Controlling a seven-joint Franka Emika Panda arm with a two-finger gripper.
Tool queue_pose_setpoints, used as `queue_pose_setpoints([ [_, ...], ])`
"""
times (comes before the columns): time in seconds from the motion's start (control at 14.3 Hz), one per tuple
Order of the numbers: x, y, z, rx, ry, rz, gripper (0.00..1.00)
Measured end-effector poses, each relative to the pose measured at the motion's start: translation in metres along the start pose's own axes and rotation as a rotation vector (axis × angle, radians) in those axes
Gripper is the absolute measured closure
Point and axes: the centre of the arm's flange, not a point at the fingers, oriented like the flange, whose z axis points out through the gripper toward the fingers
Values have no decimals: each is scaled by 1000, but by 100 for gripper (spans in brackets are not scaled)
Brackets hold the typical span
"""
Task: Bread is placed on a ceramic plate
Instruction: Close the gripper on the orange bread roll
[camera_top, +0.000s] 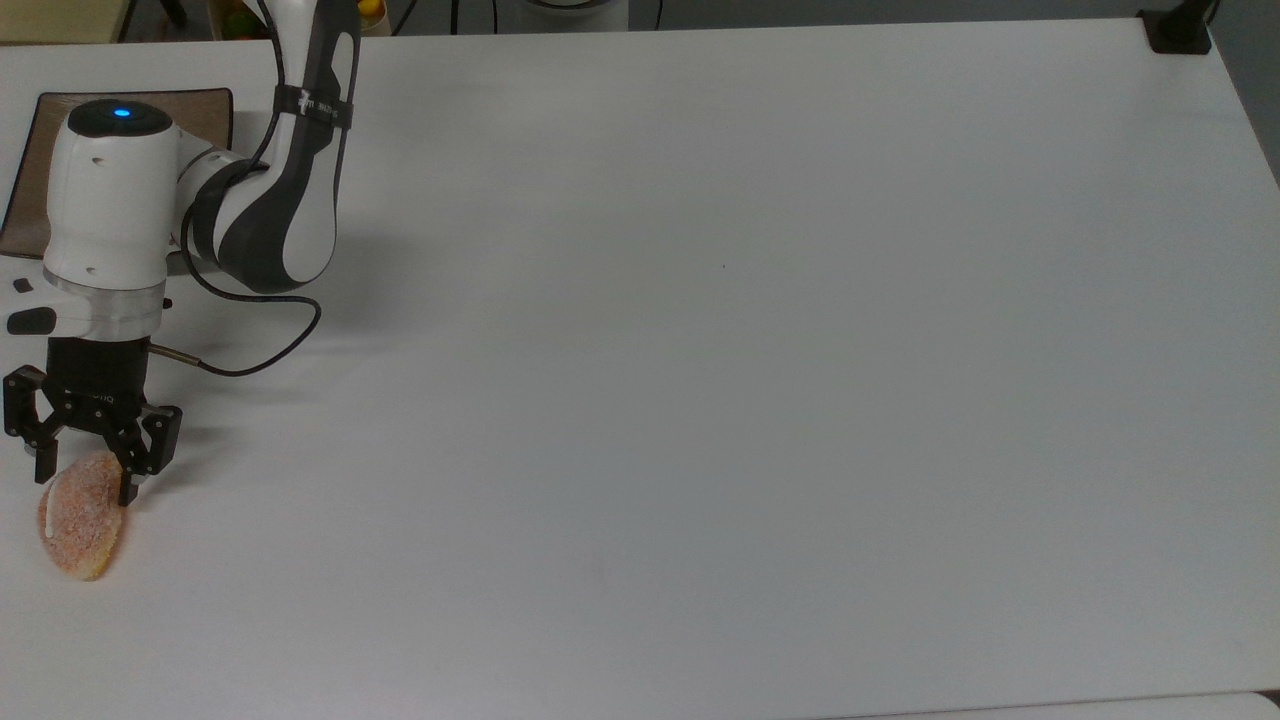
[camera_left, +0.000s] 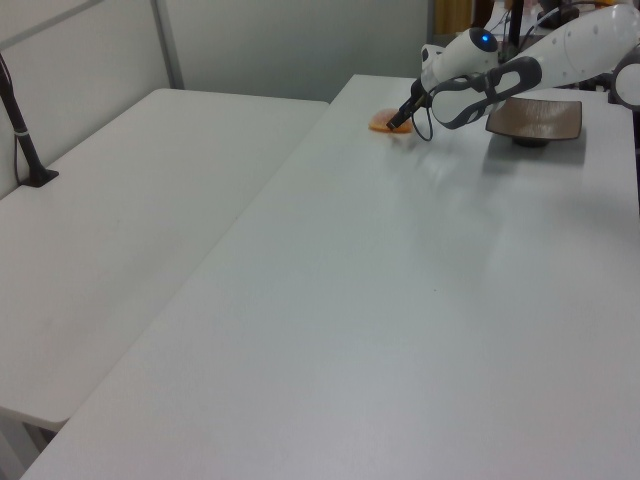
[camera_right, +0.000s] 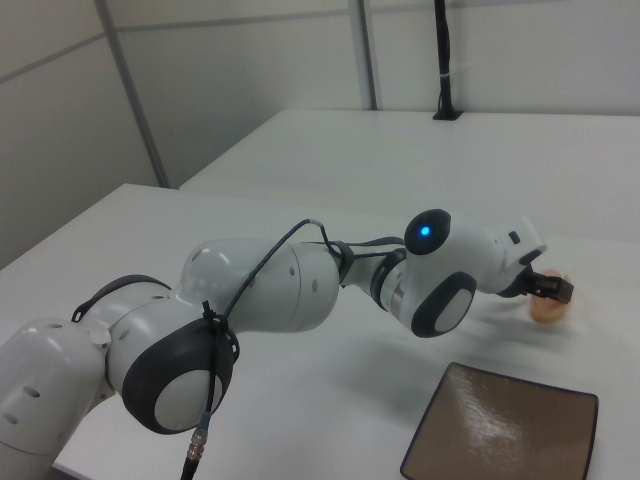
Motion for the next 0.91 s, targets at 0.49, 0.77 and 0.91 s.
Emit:
queue_pose_setpoints([
  [0.49, 0, 0, 0, 0, 1, 0, 80],
  [0.77, 0, 0, 0, 0, 1, 0, 84],
  [0.91, 3, 2, -3, -3, 6, 1, 84],
])
